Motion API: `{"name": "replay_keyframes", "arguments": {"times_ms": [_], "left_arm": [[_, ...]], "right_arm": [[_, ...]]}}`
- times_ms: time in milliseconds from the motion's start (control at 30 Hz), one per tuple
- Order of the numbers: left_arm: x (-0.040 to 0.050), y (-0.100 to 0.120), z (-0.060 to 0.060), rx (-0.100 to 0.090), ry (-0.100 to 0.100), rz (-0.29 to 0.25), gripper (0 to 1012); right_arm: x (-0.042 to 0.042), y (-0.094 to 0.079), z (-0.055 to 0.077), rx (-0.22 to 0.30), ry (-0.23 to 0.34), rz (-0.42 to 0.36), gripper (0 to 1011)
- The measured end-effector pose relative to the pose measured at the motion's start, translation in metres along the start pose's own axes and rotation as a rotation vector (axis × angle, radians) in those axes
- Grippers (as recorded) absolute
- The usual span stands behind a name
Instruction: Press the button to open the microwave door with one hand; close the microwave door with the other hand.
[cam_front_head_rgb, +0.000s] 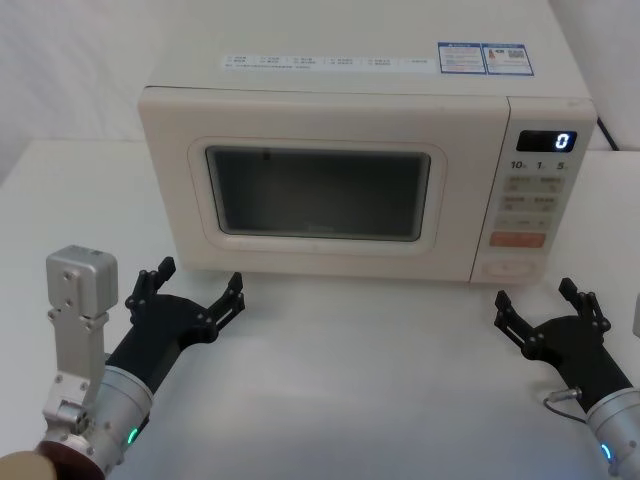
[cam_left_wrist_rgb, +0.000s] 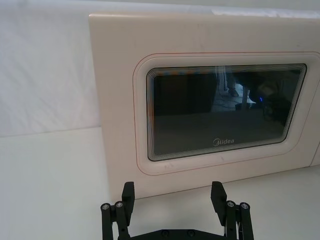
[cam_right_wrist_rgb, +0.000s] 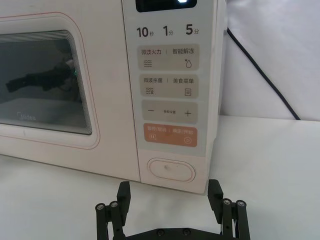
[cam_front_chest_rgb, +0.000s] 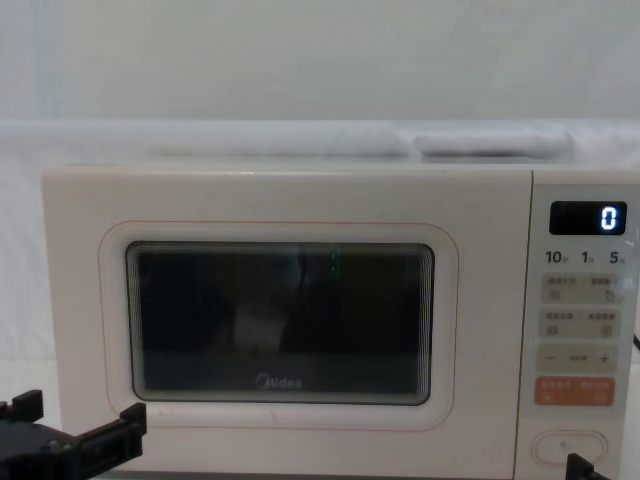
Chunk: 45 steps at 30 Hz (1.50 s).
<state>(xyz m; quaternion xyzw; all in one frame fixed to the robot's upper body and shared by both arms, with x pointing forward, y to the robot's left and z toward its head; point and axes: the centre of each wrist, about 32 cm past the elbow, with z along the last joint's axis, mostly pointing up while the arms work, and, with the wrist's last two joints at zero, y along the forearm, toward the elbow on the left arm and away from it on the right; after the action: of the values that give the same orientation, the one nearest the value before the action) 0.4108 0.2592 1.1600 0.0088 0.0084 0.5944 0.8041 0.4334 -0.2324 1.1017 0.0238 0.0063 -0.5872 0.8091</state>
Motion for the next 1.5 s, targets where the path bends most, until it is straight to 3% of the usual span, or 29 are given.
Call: {"name": "replay_keyframes", "arguments": {"times_ms": [1500], "left_arm": [[0.0000,0.0000,-0.0001,0.000,0.000,0.000,1001]], "right_arm": [[0.0000,0.0000,0.0000,0.000,0.000,0.000,1002]]}}
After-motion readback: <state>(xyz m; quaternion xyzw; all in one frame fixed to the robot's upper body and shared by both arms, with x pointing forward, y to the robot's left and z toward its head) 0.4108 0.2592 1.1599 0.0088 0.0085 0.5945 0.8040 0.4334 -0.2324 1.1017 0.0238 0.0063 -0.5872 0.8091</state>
